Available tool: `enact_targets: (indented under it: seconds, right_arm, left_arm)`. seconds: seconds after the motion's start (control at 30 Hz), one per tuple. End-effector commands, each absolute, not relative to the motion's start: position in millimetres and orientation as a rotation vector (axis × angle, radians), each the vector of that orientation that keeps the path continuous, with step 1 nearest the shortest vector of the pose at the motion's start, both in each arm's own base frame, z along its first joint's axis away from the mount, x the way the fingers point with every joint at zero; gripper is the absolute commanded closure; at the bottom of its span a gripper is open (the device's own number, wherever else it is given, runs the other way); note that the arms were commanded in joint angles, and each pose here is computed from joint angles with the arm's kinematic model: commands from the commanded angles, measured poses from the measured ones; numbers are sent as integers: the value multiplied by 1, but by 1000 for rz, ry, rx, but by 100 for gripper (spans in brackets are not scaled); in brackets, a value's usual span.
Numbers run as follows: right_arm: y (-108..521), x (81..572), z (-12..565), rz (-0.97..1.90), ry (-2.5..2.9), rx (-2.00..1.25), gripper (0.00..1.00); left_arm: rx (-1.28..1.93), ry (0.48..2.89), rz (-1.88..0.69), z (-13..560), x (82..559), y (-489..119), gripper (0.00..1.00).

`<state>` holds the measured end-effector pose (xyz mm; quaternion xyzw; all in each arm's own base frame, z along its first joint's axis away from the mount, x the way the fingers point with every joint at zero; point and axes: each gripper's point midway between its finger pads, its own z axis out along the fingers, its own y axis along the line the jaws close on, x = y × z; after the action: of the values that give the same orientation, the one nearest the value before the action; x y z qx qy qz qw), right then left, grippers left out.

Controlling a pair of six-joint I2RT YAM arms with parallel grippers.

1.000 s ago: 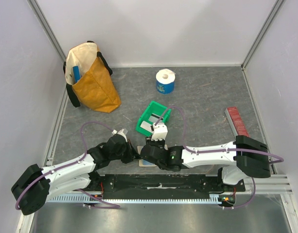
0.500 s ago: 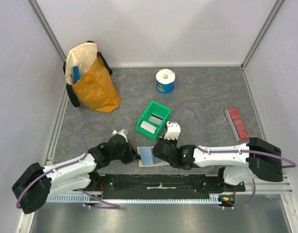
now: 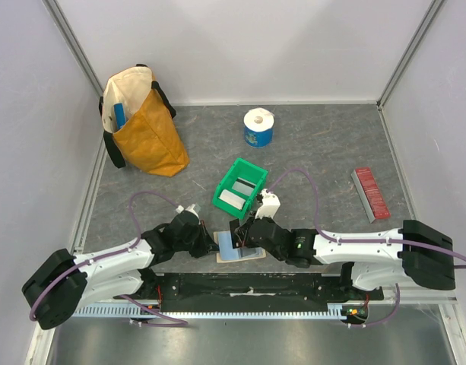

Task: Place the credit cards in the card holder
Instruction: Turn over the card slot in the card holder, then insert the credit card into the card holder.

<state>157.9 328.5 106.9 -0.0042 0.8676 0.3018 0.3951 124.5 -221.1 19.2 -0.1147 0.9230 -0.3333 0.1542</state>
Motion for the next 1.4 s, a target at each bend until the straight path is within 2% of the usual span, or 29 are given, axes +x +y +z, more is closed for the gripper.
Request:
enact_targets:
  seconds: [0.0, 0.23, 0.53, 1.37]
  right_arm:
    - [339, 157, 98, 867, 2216, 26, 100]
    - [320, 162, 67, 958, 2260, 115, 100]
    - [321, 160, 58, 1078, 2248, 90, 100]
    - [304, 138, 7, 1067, 2388, 146, 100]
  left_arm:
    - [-288, 2629, -953, 17, 126, -221, 98]
    - [-295, 2631, -946, 15, 126, -219, 98]
    - [-300, 2643, -944, 11, 125, -219, 98]
    - [-324, 2638, -950, 9, 124, -218, 98]
